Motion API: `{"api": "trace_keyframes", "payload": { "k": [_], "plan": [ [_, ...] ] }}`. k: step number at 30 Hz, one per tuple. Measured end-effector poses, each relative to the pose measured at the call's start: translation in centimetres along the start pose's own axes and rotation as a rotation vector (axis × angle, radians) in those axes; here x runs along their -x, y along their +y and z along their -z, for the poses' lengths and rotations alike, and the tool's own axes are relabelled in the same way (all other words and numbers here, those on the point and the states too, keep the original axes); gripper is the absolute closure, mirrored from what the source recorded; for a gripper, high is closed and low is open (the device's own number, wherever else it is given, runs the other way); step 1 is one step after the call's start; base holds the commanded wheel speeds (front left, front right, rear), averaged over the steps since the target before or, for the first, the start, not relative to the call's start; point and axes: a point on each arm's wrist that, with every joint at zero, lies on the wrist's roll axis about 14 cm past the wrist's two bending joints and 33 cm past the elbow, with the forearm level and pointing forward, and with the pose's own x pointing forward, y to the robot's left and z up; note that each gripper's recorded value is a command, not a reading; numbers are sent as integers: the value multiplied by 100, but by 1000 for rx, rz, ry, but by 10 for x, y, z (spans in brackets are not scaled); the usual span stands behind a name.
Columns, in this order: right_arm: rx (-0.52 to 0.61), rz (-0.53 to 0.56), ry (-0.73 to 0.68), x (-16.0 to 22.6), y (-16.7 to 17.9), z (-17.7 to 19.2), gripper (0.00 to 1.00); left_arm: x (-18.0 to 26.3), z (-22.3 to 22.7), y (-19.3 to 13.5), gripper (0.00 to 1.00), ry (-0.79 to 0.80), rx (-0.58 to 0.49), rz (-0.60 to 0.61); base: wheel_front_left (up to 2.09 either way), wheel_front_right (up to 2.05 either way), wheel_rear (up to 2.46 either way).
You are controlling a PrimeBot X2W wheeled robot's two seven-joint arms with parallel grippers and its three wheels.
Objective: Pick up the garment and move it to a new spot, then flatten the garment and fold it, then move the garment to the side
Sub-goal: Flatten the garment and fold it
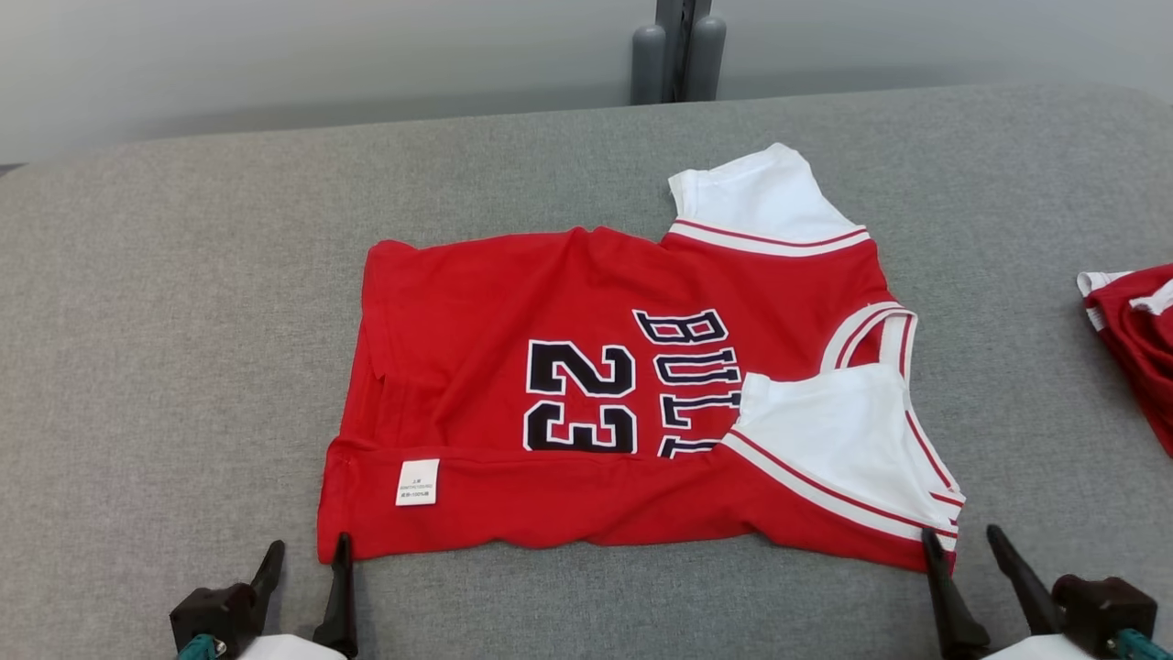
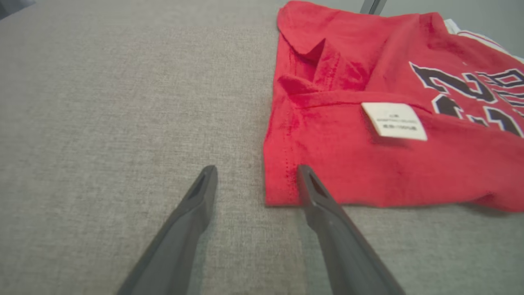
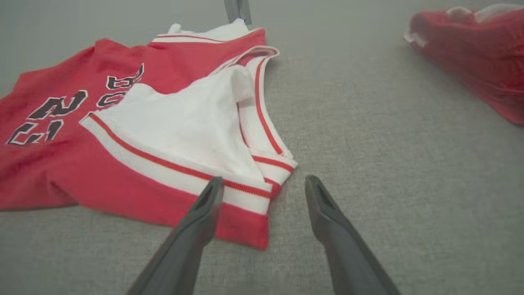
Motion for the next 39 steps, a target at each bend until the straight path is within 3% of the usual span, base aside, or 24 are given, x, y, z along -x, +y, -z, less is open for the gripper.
{"api": "trace_keyframes", "payload": {
  "k": [6,12,13,14,15,16,28,39],
  "plan": [
    [-45,-7,92,-5,5,30,0,-11,14,2,0,64,24,8,0,0,0],
    [-83,-23,116,-16,8,36,0,-24,17,0,0,95,32,33,0,0,0],
    [-87,-28,119,-18,9,36,16,-25,17,0,7,97,30,36,0,0,0],
    [-89,-34,121,-20,10,36,53,-27,16,0,60,98,35,41,0,0,0],
    [-92,-41,124,-21,11,36,65,-28,17,-1,98,104,35,46,0,0,0],
    [-95,-46,126,-22,11,35,100,-29,18,-2,100,109,33,54,0,0,0],
    [-102,-67,101,-25,6,22,100,-28,6,-4,100,72,10,79,0,0,0],
    [-93,-42,133,11,-8,22,100,19,6,12,100,64,22,21,0,0,0]
  ]
}}
